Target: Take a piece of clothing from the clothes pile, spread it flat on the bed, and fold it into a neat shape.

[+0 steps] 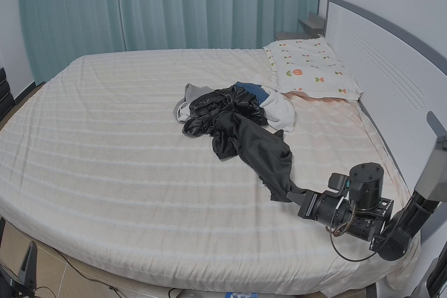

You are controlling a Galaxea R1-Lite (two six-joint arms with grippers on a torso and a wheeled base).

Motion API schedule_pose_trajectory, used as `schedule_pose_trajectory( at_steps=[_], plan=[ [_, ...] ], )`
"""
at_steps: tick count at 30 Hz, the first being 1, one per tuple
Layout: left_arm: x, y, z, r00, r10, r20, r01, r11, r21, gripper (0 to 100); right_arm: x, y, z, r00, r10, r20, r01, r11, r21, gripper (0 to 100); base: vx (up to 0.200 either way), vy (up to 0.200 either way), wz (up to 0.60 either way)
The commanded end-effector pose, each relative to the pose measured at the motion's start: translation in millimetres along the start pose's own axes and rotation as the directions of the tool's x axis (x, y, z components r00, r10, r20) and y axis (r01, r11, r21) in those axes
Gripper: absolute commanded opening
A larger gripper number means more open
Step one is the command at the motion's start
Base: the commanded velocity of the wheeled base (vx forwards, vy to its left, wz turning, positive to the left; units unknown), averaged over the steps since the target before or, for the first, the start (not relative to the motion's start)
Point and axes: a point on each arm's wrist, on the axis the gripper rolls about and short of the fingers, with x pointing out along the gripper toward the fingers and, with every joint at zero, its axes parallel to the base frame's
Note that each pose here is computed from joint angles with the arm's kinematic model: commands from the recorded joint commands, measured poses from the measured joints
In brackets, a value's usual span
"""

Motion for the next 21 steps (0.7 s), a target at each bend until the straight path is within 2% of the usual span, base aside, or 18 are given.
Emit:
schedule_pose_trajectory(
  at_steps=[1, 6, 8, 10, 12, 14, 15, 16, 17, 18, 19, 21],
  plan=[
    [44, 2, 24, 0.977, -0.105, -0.186, 0.109, 0.994, 0.013, 100, -46, 28, 27, 0.980, 0.152, 0.126, -0.152, 0.988, -0.016, 0, 0.000, 0.000, 0.00],
    [97, 2, 24, 0.937, -0.193, -0.289, 0.198, 0.980, -0.013, 100, -61, 39, 42, 0.958, 0.221, 0.181, -0.217, 0.975, -0.039, 0, 0.000, 0.000, 0.00],
    [102, 1, 23, 0.930, -0.208, -0.301, 0.213, 0.977, -0.019, 100, -63, 40, 43, 0.957, 0.226, 0.185, -0.222, 0.974, -0.041, 0, 0.000, 0.000, 0.00],
    [133, -7, 14, 0.887, -0.273, -0.371, 0.279, 0.959, -0.039, 100, -71, 46, 50, 0.941, 0.259, 0.218, -0.254, 0.966, -0.053, 0, 0.000, 0.000, 0.00],
    [153, -18, 3, 0.845, -0.312, -0.434, 0.325, 0.945, -0.047, 100, -76, 46, 48, 0.939, 0.278, 0.204, -0.273, 0.961, -0.054, 0, 0.000, 0.000, 0.00],
    [165, -27, -4, 0.818, -0.332, -0.470, 0.351, 0.935, -0.048, 100, -78, 45, 44, 0.939, 0.284, 0.193, -0.280, 0.959, -0.049, 0, 0.000, 0.000, 0.00],
    [165, -27, -4, 0.818, -0.332, -0.470, 0.351, 0.935, -0.048, 100, -78, 45, 44, 0.939, 0.284, 0.193, -0.280, 0.959, -0.049, 0, 0.000, 0.000, 0.00],
    [180, -41, -14, 0.782, -0.357, -0.510, 0.390, 0.920, -0.046, 100, -83, 44, 44, 0.937, 0.287, 0.200, -0.282, 0.958, -0.052, 0, 0.000, 0.000, 0.00],
    [190, -51, -19, 0.767, -0.374, -0.522, 0.412, 0.910, -0.046, 100, -89, 46, 46, 0.931, 0.297, 0.210, -0.291, 0.955, -0.057, 0, 0.000, 0.000, 0.00],
    [196, -56, -22, 0.761, -0.380, -0.526, 0.421, 0.906, -0.045, 100, -92, 46, 47, 0.930, 0.300, 0.212, -0.294, 0.954, -0.057, 0, 0.000, 0.000, 0.00],
    [211, -70, -32, 0.746, -0.398, -0.533, 0.445, 0.895, -0.046, 100, -98, 47, 46, 0.927, 0.314, 0.207, -0.308, 0.950, -0.061, 0, 0.000, 0.000, 0.00],
    [220, -80, -38, 0.744, -0.405, -0.532, 0.454, 0.890, -0.043, 100, -100, 46, 42, 0.933, 0.308, 0.185, -0.303, 0.951, -0.058, 0, 0.000, 0.000, 0.00]
  ],
)
